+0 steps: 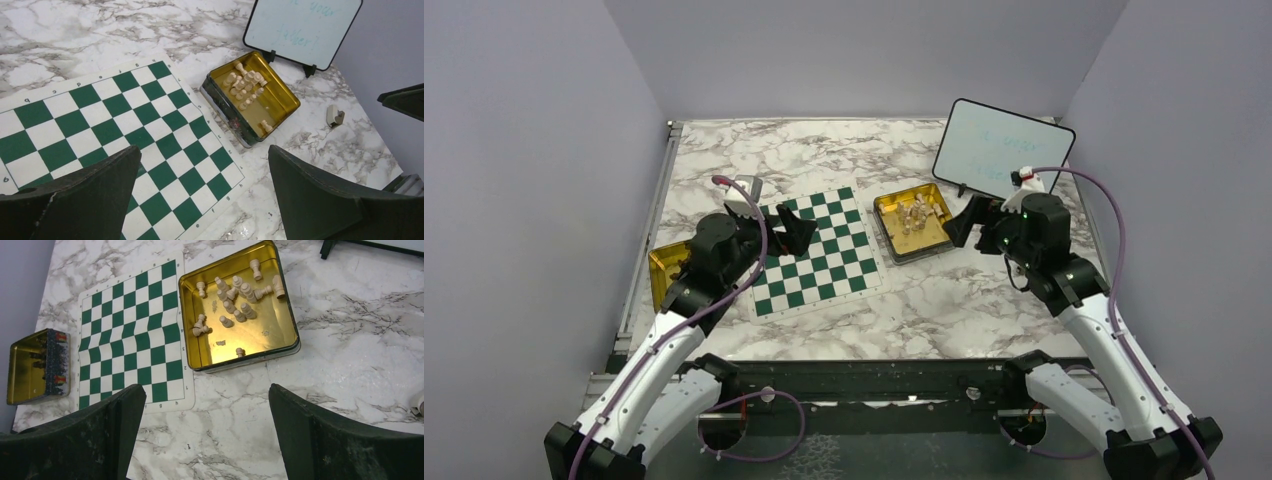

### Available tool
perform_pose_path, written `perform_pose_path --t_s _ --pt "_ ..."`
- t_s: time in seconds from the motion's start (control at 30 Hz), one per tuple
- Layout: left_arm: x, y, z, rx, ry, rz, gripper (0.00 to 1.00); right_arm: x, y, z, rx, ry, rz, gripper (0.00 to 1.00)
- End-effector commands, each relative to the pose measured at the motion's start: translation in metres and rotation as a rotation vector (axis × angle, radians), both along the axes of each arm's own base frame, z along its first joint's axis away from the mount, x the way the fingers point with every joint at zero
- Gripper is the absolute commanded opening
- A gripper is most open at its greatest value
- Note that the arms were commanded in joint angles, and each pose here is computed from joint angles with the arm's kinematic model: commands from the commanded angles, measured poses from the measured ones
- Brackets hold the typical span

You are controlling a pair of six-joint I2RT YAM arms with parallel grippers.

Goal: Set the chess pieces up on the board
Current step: Pick up the chess piece from the storage box.

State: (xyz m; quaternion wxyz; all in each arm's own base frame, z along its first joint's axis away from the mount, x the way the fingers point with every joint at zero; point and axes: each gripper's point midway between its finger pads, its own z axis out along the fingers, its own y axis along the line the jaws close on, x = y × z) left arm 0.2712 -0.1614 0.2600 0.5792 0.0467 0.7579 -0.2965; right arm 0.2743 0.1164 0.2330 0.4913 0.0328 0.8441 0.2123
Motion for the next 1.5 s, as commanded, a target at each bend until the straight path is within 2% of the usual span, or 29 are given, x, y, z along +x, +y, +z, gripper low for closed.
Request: perform_pose_path --t_s 0.0,0.1,0.33,0.47,0.57,0.8,1.1,1.23,1.47 --pt "0.007 0.007 -0.012 0.038 0.076 0.057 0.99 0.005 0.011 0.000 0.027 -0.006 0.037 1.00" --pt "0.005 0.007 -0.024 0.039 0.106 0.057 0.99 0.016 0.011 -0.007 -0.002 0.011 0.031 0.93" --pt "0.000 0.006 -0.043 0.068 0.186 0.042 0.99 0.058 0.027 -0.036 -0.042 0.060 0.064 0.63" --pt "-0.005 0.009 -0.039 0.049 0.166 0.046 0.99 0.087 0.030 -0.056 -0.089 0.087 0.052 0.47" --pt "-0.009 0.012 -0.038 0.045 0.147 0.057 0.99 0.108 0.031 -0.065 -0.130 0.093 0.042 0.41" --pt "-0.014 0.015 -0.044 0.112 0.109 0.022 0.99 0.150 0.045 -0.072 -0.189 0.037 0.094 0.39" --pt "-0.017 0.021 -0.033 0.137 0.061 0.036 0.99 0.182 0.055 -0.101 -0.348 0.086 0.142 0.37" --pt "-0.020 0.018 -0.028 0.131 0.046 0.017 0.99 0.190 0.055 -0.108 -0.384 0.105 0.152 0.33" --pt "-0.020 0.016 -0.026 0.132 0.037 0.008 0.99 0.191 0.061 -0.124 -0.404 0.160 0.192 0.33"
